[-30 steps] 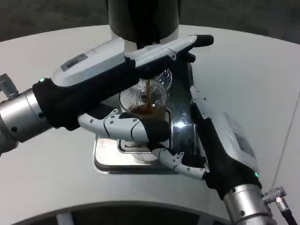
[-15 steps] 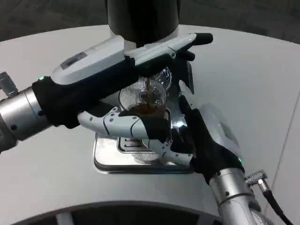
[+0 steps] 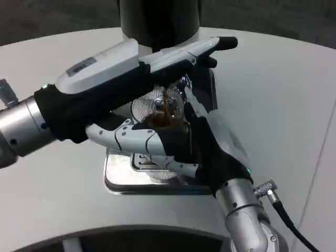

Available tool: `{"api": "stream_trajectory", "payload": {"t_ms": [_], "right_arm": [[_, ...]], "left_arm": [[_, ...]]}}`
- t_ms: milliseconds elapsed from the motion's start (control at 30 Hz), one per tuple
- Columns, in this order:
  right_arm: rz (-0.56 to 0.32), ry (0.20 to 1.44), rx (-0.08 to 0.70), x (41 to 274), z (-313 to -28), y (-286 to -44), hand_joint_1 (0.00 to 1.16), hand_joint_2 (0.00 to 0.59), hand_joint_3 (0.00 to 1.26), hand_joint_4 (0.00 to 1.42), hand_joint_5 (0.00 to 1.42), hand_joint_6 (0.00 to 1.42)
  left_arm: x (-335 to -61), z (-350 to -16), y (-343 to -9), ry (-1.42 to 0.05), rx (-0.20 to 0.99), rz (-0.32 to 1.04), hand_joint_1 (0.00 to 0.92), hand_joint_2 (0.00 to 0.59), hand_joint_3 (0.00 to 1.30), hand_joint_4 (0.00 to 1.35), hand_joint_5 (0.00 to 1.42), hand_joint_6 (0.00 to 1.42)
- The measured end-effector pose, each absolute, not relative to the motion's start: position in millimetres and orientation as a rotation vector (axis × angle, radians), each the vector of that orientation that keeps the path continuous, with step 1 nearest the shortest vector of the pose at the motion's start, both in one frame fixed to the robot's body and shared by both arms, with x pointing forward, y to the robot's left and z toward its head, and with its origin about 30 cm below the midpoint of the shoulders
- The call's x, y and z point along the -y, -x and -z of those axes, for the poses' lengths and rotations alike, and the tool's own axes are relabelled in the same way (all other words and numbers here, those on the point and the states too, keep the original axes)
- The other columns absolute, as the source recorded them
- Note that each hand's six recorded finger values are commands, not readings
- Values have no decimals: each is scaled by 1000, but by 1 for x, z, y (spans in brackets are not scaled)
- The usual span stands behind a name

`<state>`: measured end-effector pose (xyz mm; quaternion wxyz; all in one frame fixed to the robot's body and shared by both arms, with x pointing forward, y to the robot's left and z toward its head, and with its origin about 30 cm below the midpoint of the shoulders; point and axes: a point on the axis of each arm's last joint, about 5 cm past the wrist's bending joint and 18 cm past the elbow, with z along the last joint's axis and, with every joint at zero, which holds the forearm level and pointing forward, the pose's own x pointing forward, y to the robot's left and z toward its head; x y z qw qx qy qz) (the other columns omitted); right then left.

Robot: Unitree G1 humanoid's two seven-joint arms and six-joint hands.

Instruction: Grasp the cup under the faucet to collect the drink, then remove the cup.

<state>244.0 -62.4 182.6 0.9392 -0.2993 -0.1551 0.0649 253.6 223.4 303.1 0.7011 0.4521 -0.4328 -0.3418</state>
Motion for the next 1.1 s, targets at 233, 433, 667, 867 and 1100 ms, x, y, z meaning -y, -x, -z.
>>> {"api": "stream_trajectory", "payload": {"t_ms": [233,433,667,867,1100], "right_arm": [[-121,554,305,56,-181,-250,659,186,0,0,0,82],[-85,522,282,56,-177,-253,662,186,0,0,0,86],[-52,504,289,54,-177,-253,665,186,0,0,0,104],[-62,491,279,51,-175,-254,666,186,0,0,0,110],[-83,484,286,46,-174,-254,666,186,0,0,0,112]], "left_arm": [[-224,-304,-253,-1011,962,761,0,126,17,0,119,90],[-224,-304,-253,-1012,962,760,0,127,17,0,119,90],[-224,-304,-253,-1012,962,760,0,127,17,0,119,90],[-224,-304,-253,-1011,962,760,0,127,17,0,119,90],[-225,-304,-253,-1011,961,759,0,127,17,0,119,90]]}}
